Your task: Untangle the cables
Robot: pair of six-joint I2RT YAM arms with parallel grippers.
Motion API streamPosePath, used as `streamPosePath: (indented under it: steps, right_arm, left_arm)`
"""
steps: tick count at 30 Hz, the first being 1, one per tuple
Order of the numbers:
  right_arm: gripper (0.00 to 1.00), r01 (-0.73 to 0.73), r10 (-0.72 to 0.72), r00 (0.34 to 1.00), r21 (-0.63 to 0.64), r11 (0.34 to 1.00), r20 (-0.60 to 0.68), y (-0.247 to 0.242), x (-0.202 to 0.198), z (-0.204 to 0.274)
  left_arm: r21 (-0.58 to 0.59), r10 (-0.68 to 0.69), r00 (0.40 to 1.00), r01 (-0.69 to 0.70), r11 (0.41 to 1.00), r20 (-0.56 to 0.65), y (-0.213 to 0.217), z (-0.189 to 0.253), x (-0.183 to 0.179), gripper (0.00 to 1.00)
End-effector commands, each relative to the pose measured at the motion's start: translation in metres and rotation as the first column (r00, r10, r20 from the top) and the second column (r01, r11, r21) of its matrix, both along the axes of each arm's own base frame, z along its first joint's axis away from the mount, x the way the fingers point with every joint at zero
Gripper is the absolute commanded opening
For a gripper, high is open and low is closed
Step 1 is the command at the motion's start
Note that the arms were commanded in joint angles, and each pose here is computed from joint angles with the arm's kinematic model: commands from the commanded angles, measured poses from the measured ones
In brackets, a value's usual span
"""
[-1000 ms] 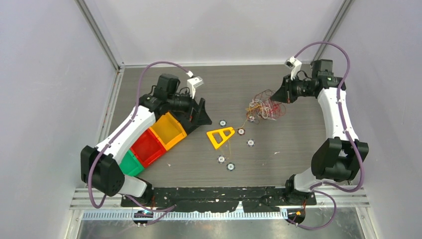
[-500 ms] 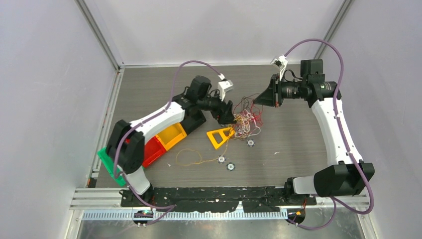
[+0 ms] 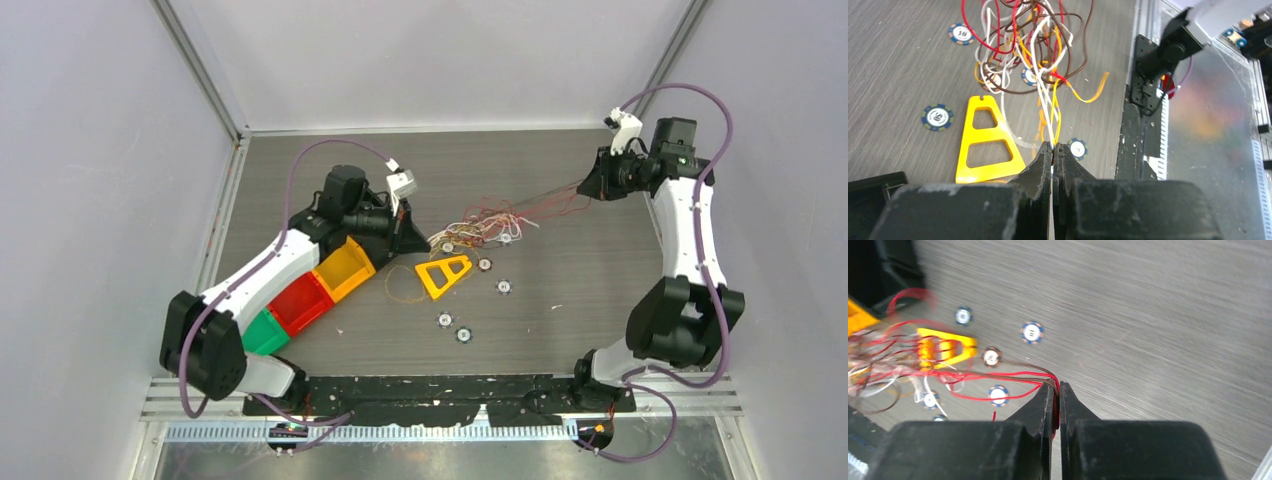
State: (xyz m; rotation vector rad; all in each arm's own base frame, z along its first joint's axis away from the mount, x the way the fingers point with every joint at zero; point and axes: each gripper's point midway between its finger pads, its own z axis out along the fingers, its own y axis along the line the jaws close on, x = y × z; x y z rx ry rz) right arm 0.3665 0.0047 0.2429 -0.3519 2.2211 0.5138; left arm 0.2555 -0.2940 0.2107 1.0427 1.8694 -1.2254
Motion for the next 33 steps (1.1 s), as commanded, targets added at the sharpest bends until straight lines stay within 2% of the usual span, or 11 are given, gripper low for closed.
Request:
streamPosePath:
  steps: [1, 5, 7, 8, 9, 10, 12, 17, 23, 26, 33]
  right_arm:
    - [0.05, 0.098, -0.098, 0.995, -0.214, 0.972, 0.012, -0.055, 0.032, -0.03]
    - [0.05, 0.025, -0.042, 0.994, -0.169, 0.985, -0.102, -0.039, 0.027, -0.063]
    - [0.29, -0.087, 0.072, 0.987, -0.098, 0.991, -0.147, -0.013, 0.016, -0.066]
    - [0.52, -0.126, 0.114, 0.979, -0.062, 0.99, -0.168, 0.0, 0.007, -0.065]
    - [0.62, -0.158, 0.154, 0.975, -0.014, 0.987, -0.158, 0.012, 0.003, -0.06]
    - [0.77, -0.198, 0.196, 0.969, 0.005, 0.98, -0.151, 0.029, -0.003, -0.056]
    - [0.88, -0.252, 0.253, 0.958, 0.029, 0.967, -0.137, 0.062, -0.013, -0.052]
    - [0.94, -0.239, 0.235, 0.969, -0.057, 0.969, -0.073, 0.127, -0.006, -0.067]
    - [0.96, -0.28, 0.275, 0.954, -0.024, 0.96, -0.116, 0.2, -0.005, -0.102]
    - [0.96, -0.305, 0.297, 0.944, -0.033, 0.952, -0.144, 0.219, -0.01, -0.126]
    - [0.94, -0.356, 0.368, 0.92, 0.104, 0.929, -0.136, 0.255, -0.021, -0.155]
  left_arm:
    - [-0.047, -0.11, 0.994, 0.11, 0.993, -0.003, 0.008, 0.014, -0.035, 0.0]
    - [-0.082, -0.044, 0.998, 0.04, 0.996, -0.05, -0.001, 0.023, -0.021, 0.0]
    - [-0.092, -0.021, 0.997, 0.014, 0.996, -0.077, -0.01, 0.024, -0.011, 0.0]
    - [-0.098, -0.016, 0.996, 0.008, 0.995, -0.086, -0.015, 0.025, -0.006, 0.0]
    - [-0.101, -0.012, 0.995, 0.002, 0.995, -0.103, -0.021, 0.024, -0.002, 0.0]
    - [-0.106, -0.01, 0.992, -0.003, 0.994, -0.124, -0.027, 0.024, 0.001, 0.0]
    - [-0.108, 0.0, 0.987, -0.018, 0.994, -0.159, -0.036, 0.019, 0.009, 0.0]
    - [-0.124, 0.022, 0.975, -0.05, 0.991, -0.221, -0.046, 0.01, 0.023, 0.0]
    - [-0.137, 0.007, 0.975, -0.038, 0.99, -0.221, -0.043, 0.01, 0.016, 0.0]
    - [-0.157, 0.004, 0.978, -0.037, 0.987, -0.206, -0.042, 0.016, 0.013, 0.0]
    - [-0.217, -0.03, 0.987, -0.005, 0.976, -0.159, -0.041, 0.04, 0.006, 0.0]
